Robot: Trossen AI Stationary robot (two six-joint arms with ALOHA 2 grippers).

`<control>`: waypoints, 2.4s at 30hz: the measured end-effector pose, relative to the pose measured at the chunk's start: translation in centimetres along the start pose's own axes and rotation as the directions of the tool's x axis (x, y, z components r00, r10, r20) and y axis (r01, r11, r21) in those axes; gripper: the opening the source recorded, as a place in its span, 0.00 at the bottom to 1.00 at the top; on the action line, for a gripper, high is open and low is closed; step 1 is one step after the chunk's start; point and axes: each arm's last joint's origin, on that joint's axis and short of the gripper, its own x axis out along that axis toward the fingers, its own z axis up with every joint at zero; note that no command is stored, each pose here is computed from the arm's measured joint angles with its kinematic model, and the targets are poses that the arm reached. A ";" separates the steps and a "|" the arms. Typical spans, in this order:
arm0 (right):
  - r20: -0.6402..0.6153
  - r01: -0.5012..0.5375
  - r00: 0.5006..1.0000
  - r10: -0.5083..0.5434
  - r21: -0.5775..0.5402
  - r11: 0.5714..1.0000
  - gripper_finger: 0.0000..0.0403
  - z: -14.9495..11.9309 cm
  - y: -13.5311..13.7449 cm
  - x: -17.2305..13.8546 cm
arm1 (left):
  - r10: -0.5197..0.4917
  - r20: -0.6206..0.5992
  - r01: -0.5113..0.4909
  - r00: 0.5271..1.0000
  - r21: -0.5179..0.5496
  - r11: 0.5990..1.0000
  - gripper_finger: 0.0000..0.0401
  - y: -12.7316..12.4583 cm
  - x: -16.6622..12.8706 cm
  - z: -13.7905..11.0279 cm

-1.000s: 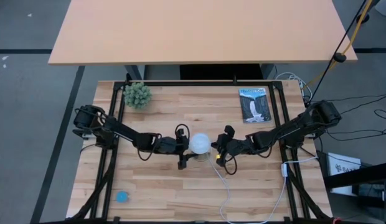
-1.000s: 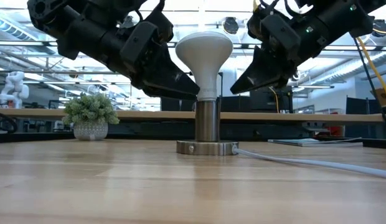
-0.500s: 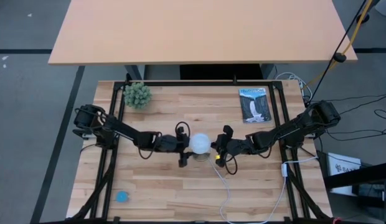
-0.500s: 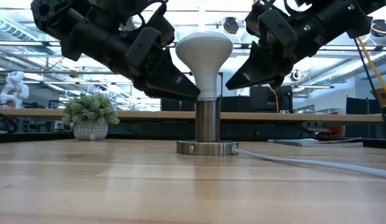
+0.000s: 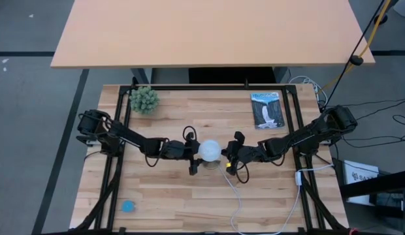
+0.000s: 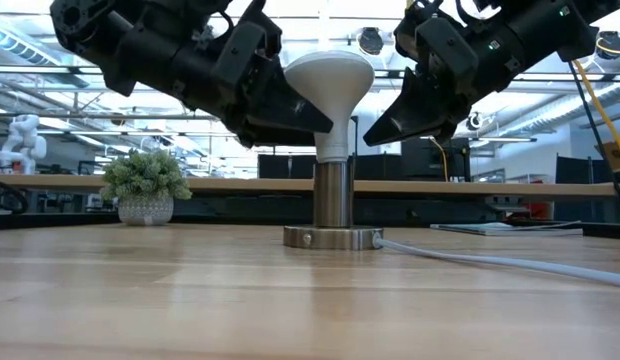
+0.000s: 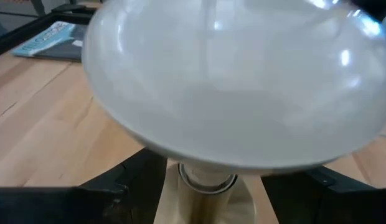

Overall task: Screw lightbulb
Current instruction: Insert the white lightbulb into the desk lamp

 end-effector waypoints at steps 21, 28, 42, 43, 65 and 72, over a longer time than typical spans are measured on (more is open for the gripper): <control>-0.001 0.000 1.000 0.000 0.000 1.000 0.00 0.0 0.0 0.0 | -0.002 0.044 0.003 0.999 -0.012 1.000 0.62 0.1 0.0 0.4; -0.001 0.000 1.000 0.000 0.005 1.000 0.00 0.0 0.0 0.0 | -0.003 0.048 0.004 0.999 -0.015 1.000 0.62 0.1 0.0 0.5; 0.129 -0.049 0.991 0.028 0.164 0.985 0.00 -4.8 -0.5 1.9 | -0.002 0.040 0.003 0.999 -0.012 1.000 0.62 0.1 0.0 0.4; 0.146 -0.049 0.989 0.024 0.169 0.984 0.00 -5.0 -0.6 2.0 | -0.002 0.040 0.003 0.999 -0.012 1.000 0.62 0.1 0.0 0.4; 0.210 -0.156 0.968 0.138 0.074 0.985 0.00 -4.4 -0.5 2.1 | -0.002 0.040 0.002 0.999 0.016 1.000 0.62 0.1 0.0 0.4; 0.245 -0.050 0.969 0.023 0.107 0.993 0.00 -4.3 -0.9 2.1 | -0.002 0.040 0.002 0.999 0.015 1.000 0.62 0.1 0.0 0.4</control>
